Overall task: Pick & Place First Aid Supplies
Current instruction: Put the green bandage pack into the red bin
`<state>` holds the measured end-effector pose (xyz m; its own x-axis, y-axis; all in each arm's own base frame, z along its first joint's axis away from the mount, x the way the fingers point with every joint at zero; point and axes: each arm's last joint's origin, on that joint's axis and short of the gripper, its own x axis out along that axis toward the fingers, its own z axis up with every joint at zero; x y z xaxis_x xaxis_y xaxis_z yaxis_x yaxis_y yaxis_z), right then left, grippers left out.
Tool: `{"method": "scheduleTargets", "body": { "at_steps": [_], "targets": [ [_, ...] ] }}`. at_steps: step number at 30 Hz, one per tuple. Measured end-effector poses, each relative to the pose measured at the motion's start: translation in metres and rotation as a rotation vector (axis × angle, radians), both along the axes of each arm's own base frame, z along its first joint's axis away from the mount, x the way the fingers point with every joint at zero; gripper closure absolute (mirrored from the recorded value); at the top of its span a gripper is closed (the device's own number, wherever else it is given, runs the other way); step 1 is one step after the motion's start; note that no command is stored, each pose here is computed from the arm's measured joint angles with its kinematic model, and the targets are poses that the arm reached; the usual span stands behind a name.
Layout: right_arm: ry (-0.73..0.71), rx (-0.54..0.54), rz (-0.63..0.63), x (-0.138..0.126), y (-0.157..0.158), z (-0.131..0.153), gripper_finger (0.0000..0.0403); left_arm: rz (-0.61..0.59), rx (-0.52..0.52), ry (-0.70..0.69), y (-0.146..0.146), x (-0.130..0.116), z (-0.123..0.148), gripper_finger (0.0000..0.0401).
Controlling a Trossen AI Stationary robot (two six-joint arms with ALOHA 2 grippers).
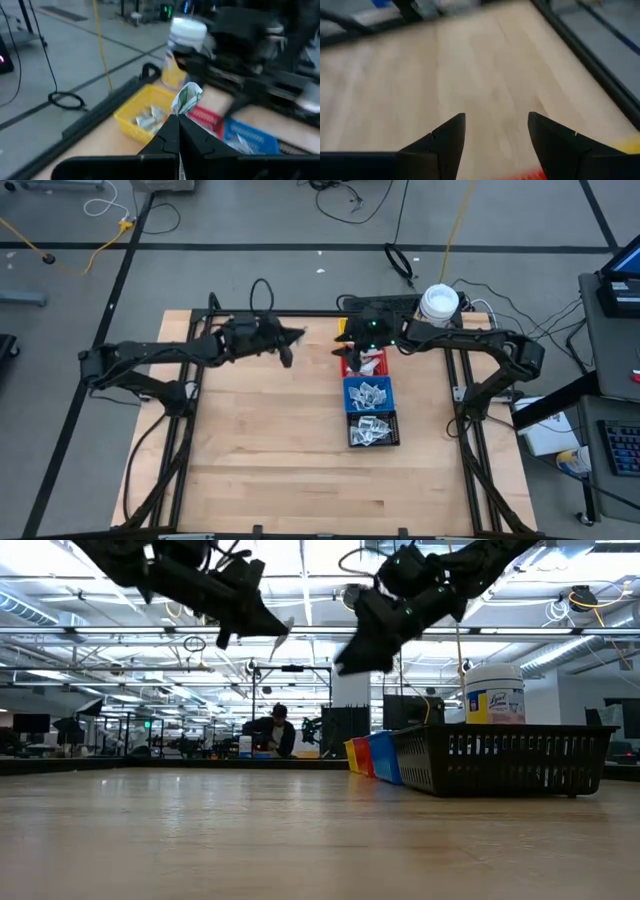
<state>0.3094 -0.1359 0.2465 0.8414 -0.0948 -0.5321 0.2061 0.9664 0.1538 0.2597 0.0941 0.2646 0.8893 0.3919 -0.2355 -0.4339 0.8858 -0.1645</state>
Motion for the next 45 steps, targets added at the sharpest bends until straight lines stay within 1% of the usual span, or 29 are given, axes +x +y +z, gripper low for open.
{"method": "scheduleTargets", "body": {
  "at_steps": [3, 6, 7, 9, 11, 13, 17, 19, 21, 22, 23, 25, 26, 27, 29, 31, 33, 35, 39, 43, 45],
  "targets": [
    [-0.118, -0.009, 0.020, 0.008, 0.005, 0.010, 0.0191, -0.023, 0.013, -0.046, 0.011, 0.003, -0.001, 0.0401],
    [-0.201, -0.036, 0.028, 0.013, 0.008, 0.018, 0.0191, -0.053, 0.019, -0.074, 0.015, 0.015, 0.000, 0.0401],
    [-0.224, -0.033, 0.023, 0.014, 0.009, 0.020, 0.0191, -0.060, 0.015, -0.070, 0.016, 0.017, -0.004, 0.0401],
    [-0.262, -0.006, -0.020, 0.016, 0.008, 0.024, 0.0191, -0.074, 0.031, -0.112, 0.015, 0.026, -0.005, 0.0401],
    [-0.272, 0.023, -0.039, 0.016, 0.008, 0.024, 0.0191, -0.086, 0.046, -0.160, 0.014, 0.034, -0.004, 0.0401],
    [-0.271, 0.028, -0.043, 0.016, 0.007, 0.024, 0.0191, -0.097, 0.049, -0.191, 0.014, 0.042, -0.001, 0.0401],
    [-0.273, 0.032, -0.041, 0.016, 0.008, 0.024, 0.0191, -0.115, 0.048, -0.185, 0.014, 0.057, 0.000, 0.0401],
    [-0.273, 0.032, -0.039, 0.016, 0.008, 0.024, 0.0200, -0.139, 0.050, -0.195, 0.014, 0.063, 0.003, 0.0401],
    [-0.274, 0.032, -0.039, 0.016, 0.008, 0.024, 0.0230, -0.141, 0.046, -0.183, 0.014, 0.067, 0.003, 0.0401],
    [-0.272, 0.033, -0.039, 0.016, 0.008, 0.024, 0.0255, -0.140, 0.042, -0.173, 0.014, 0.068, 0.001, 0.0401],
    [-0.269, 0.034, -0.039, 0.016, 0.008, 0.024, 0.0286, -0.140, 0.041, -0.170, 0.014, 0.068, 0.001, 0.0401],
    [-0.256, 0.033, -0.034, 0.015, 0.008, 0.023, 0.0359, -0.139, 0.039, -0.166, 0.014, 0.068, 0.001, 0.0401],
    [-0.246, 0.020, -0.027, 0.015, 0.008, 0.022, 0.0379, -0.139, 0.038, -0.164, 0.014, 0.068, 0.001, 0.0401],
    [-0.235, 0.013, -0.022, 0.015, 0.008, 0.021, 0.0387, -0.139, 0.032, -0.160, 0.014, 0.068, 0.000, 0.0401],
    [-0.215, 0.023, -0.020, 0.014, 0.009, 0.019, 0.0395, -0.146, 0.005, -0.157, 0.014, 0.068, -0.001, 0.0401],
    [-0.187, 0.032, 0.000, 0.012, 0.008, 0.017, 0.0398, -0.156, -0.047, -0.156, 0.014, 0.068, -0.003, 0.0398],
    [-0.122, 0.040, 0.006, 0.009, 0.008, 0.011, 0.0400, -0.170, -0.096, -0.117, 0.014, 0.067, -0.007, 0.0382],
    [-0.043, 0.052, 0.029, 0.004, 0.006, 0.002, 0.0400, -0.205, -0.140, -0.058, 0.014, 0.064, -0.011, 0.0357],
    [0.126, 0.044, 0.057, -0.008, 0.004, -0.010, 0.0401, -0.296, -0.235, 0.070, 0.011, 0.059, -0.023, 0.0290],
    [0.353, 0.000, 0.067, -0.024, 0.005, -0.025, 0.0401, -0.414, -0.323, 0.194, 0.004, 0.053, -0.035, 0.0232],
    [0.452, -0.029, 0.064, -0.031, 0.004, -0.030, 0.0402, -0.427, -0.368, 0.266, 0.000, 0.050, -0.042, 0.0213]
  ]
}}
